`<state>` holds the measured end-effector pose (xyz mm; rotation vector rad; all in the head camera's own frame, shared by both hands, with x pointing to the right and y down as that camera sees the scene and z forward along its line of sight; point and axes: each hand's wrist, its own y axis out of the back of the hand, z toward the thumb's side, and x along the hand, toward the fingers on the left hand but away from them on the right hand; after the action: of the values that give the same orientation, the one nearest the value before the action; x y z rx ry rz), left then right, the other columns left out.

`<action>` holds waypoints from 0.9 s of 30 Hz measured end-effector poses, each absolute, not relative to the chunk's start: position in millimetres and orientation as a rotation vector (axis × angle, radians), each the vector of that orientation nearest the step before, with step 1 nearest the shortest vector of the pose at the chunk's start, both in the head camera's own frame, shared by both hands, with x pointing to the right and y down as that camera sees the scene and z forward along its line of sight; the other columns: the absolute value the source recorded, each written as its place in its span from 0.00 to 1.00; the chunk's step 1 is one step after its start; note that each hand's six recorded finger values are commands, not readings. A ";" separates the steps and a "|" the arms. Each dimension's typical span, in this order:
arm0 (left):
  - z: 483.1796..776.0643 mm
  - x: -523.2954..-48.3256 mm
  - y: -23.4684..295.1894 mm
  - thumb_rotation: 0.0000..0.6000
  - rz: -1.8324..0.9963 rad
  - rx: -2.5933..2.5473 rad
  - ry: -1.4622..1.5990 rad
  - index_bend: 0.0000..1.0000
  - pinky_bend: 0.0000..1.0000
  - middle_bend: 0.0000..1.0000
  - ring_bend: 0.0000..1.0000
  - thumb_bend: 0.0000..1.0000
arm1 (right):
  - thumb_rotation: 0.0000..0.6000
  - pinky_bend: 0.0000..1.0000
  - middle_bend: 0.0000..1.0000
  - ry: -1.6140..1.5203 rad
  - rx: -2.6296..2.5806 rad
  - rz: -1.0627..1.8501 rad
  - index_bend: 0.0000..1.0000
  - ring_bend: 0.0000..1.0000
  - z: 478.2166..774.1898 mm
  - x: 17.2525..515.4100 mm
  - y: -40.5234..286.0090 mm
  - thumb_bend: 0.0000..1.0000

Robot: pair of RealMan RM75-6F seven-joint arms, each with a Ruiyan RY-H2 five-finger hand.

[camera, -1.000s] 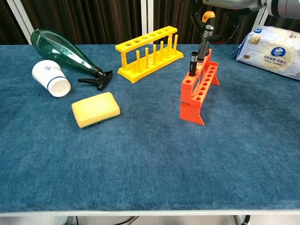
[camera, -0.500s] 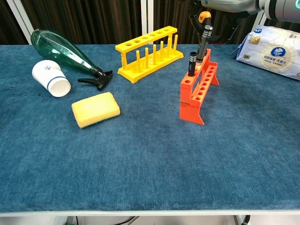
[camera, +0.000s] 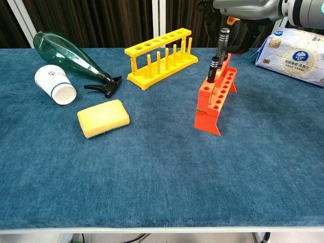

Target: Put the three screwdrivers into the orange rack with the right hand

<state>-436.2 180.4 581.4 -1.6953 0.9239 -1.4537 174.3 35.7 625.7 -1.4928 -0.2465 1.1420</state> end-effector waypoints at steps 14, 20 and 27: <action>580.0 -435.0 181.0 1.00 -1.453 -1.693 0.923 0.13 0.20 0.03 0.03 0.04 | 1.00 0.00 0.00 -0.319 -1.556 1.094 0.00 0.00 608.9 176.8 36.7 0.16; 577.5 -436.3 181.4 1.00 -1.453 -1.685 0.931 0.13 0.20 0.03 0.03 0.04 | 1.00 0.00 0.00 -0.457 -1.580 1.042 0.00 0.00 579.6 199.5 36.9 0.16; 573.8 -435.9 181.9 1.00 -1.445 -1.675 0.939 0.13 0.20 0.03 0.03 0.05 | 1.00 0.00 0.00 -0.691 -1.564 1.077 0.00 0.00 540.3 278.3 47.2 0.18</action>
<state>-435.9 181.9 573.8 -1.6753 0.9389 -1.4450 278.3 47.2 540.3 -1.5641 -0.6909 1.0774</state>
